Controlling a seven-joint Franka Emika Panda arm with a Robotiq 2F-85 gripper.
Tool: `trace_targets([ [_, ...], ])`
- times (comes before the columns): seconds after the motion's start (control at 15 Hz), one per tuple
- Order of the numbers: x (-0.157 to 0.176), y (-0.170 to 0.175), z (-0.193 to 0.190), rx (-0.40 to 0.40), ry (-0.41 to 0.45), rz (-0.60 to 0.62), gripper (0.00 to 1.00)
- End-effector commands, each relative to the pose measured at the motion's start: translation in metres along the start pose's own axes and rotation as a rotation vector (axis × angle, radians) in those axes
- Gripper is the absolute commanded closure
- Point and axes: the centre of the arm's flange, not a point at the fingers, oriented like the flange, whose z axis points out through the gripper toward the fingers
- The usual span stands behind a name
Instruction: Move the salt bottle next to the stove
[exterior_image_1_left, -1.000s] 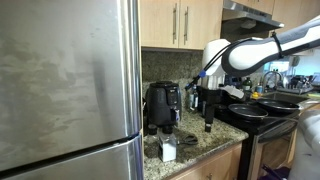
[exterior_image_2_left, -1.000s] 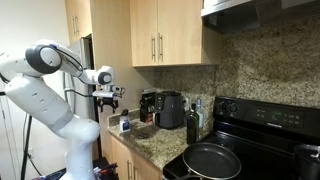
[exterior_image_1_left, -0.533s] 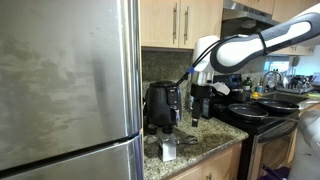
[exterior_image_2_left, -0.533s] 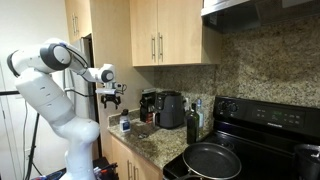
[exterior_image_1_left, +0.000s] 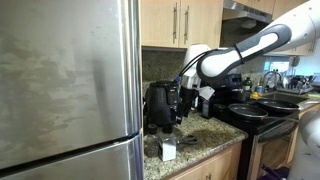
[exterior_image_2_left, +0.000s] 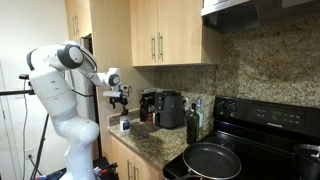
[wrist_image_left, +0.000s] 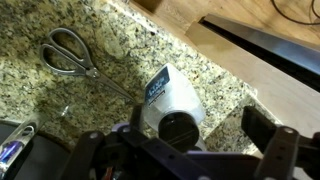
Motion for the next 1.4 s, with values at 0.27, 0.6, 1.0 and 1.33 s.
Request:
trace_targets([
  [0.27, 0.020, -0.020, 0.005, 0.006, -0.008, 0.000, 0.00],
  [0.6, 0.041, -0.012, 0.037, -0.024, -0.007, 0.029, 0.00],
  [1.0, 0.072, -0.012, 0.068, -0.027, 0.024, 0.125, 0.00],
  [1.33, 0.057, -0.009, 0.067, -0.043, -0.003, 0.120, 0.00],
])
